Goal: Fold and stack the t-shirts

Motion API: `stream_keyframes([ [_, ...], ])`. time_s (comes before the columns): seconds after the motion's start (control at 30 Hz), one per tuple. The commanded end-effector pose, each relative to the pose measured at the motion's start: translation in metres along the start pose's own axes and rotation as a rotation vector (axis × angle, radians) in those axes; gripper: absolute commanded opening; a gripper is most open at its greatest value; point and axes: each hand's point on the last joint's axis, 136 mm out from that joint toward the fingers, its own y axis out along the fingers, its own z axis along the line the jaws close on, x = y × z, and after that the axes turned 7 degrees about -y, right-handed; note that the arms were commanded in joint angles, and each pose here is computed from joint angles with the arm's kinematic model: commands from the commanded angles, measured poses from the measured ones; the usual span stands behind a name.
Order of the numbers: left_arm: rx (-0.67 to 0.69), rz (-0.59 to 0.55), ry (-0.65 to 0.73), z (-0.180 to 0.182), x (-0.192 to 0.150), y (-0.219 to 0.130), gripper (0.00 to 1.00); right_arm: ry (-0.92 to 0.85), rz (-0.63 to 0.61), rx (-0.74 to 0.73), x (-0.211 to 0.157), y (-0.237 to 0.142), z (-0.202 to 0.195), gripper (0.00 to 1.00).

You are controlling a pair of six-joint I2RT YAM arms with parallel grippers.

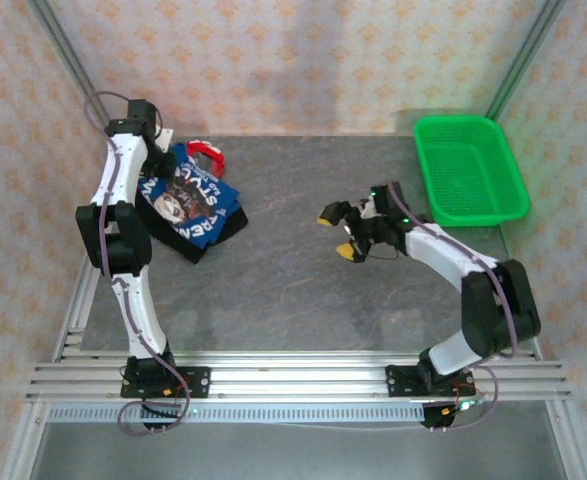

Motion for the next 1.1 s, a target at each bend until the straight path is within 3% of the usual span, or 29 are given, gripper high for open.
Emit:
stream_keyframes([
  [0.0, 0.045, 0.015, -0.135, 0.029, 0.005, 0.022, 0.52, -0.041, 0.039, 0.037, -0.009, 0.047, 0.03, 0.99],
  [0.1, 0.007, -0.008, -0.255, 0.045, 0.011, 0.024, 0.6, -0.077, 0.087, 0.015, -0.022, 0.097, 0.045, 0.99],
  [0.17, -0.04, -0.04, -0.315, 0.05, 0.019, 0.021, 0.76, -0.082, 0.087, 0.023, -0.025, 0.125, 0.056, 0.99],
  [0.2, -0.053, -0.051, -0.328, 0.05, 0.021, 0.018, 0.77, -0.077, 0.078, 0.053, -0.026, 0.143, 0.068, 0.99],
  [0.4, -0.16, -0.113, -0.57, 0.073, 0.018, -0.005, 0.82, -0.077, 0.014, 0.155, -0.023, 0.198, 0.113, 0.99],
  [0.57, -0.185, -0.135, -0.764, 0.113, -0.016, -0.013, 0.86, -0.035, -0.06, 0.132, -0.019, 0.218, 0.113, 0.99],
  [0.93, -0.211, -0.124, -0.851, 0.126, -0.028, 0.008, 0.86, 0.064, -0.109, 0.083, -0.025, 0.279, 0.109, 1.0],
  [1.07, -0.221, -0.17, -0.89, 0.128, -0.034, 0.004, 0.86, 0.087, -0.105, 0.059, -0.024, 0.301, 0.107, 0.99],
])
